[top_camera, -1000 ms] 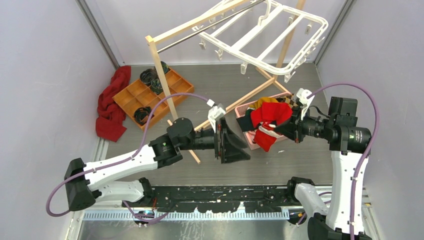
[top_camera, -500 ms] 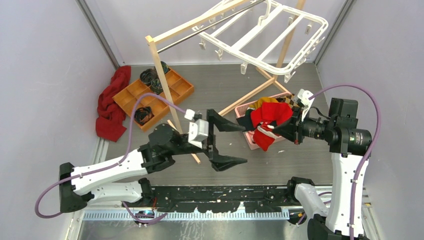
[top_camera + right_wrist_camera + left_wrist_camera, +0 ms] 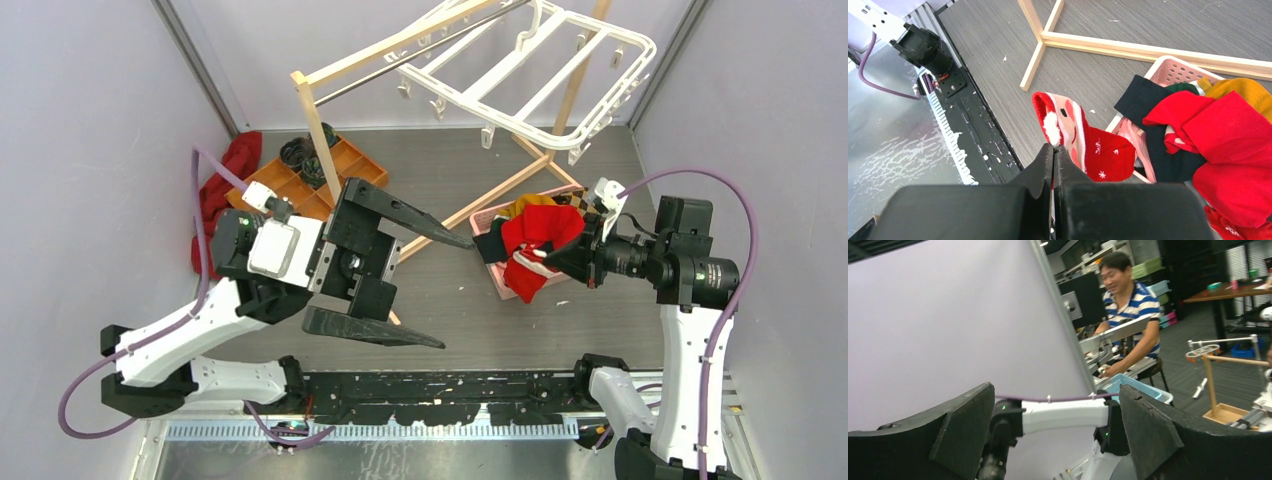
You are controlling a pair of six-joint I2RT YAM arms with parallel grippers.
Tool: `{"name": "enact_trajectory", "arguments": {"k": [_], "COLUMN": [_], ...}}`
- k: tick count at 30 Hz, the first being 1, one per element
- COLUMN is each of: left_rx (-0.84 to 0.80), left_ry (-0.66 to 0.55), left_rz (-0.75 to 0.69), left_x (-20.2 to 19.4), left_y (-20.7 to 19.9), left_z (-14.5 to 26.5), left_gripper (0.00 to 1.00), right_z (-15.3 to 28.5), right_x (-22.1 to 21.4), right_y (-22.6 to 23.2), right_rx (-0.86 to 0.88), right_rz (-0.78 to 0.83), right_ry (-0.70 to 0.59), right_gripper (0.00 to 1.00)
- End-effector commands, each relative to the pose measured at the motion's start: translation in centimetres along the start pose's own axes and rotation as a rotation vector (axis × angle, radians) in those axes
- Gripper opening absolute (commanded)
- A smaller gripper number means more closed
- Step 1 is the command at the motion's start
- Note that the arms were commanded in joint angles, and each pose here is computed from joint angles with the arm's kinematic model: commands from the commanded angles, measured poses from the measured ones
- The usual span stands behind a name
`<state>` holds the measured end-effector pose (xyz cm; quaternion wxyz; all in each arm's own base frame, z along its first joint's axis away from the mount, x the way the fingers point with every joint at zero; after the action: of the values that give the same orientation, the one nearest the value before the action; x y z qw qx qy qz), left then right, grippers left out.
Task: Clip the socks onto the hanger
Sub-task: Pick up the sock from the bin.
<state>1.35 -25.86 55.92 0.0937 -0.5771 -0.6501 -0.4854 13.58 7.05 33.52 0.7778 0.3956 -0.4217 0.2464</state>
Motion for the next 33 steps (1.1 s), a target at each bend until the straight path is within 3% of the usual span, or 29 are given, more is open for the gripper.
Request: {"name": "enact_trajectory", "arguments": {"k": [1,8,13,27,30,33], "left_rx": [-0.18,-0.234,-0.196,-0.201,-0.111,0.164], "left_ry": [-0.147,-0.221,-0.188,-0.19,-0.104,0.091], "left_rz": [0.001,-0.053,-0.098,-0.043,-0.016,0.004], "left_x": [2.3,3.8,3.8,3.9,1.6,-3.3], "left_y": [-0.6,0.0,0.3,0.3,0.6,1.9], "left_z": [-1.6,-2.8,-2.5,-2.7,-2.1,0.2], "left_gripper": [0.93,0.89,0.92,0.9,0.85,0.92], "right_z": [0.1,0.2,0.1,0.2,0.3,0.5], "right_x": [-0.3,0.0,0.4,0.6,0.4,0.2], "right_y": [0.4,0.2,0.0,0.4,0.6,1.1], "right_rx": [0.007,-0.006,-0.002,0.007,0.005,0.011], "right_rz": [-0.004,0.021,0.02,0.018,0.018,0.027], "right_ry": [-0.008,-0.006,-0.022,-0.026,-0.026,-0.023], "right_gripper": [0.01,0.01,0.01,0.01,0.01,0.01]}}
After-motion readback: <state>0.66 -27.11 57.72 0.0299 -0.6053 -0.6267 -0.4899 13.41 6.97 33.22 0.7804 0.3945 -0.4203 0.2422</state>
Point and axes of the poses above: each gripper's point midway between its finger pads, its own z axis back along the fingers, its own y axis along the line the jaws close on, x = y × z, the point moved 6 cm from there along z, back along the fingers, and after that the axes turned 13 degrees about -z, right-handed, at the moved point
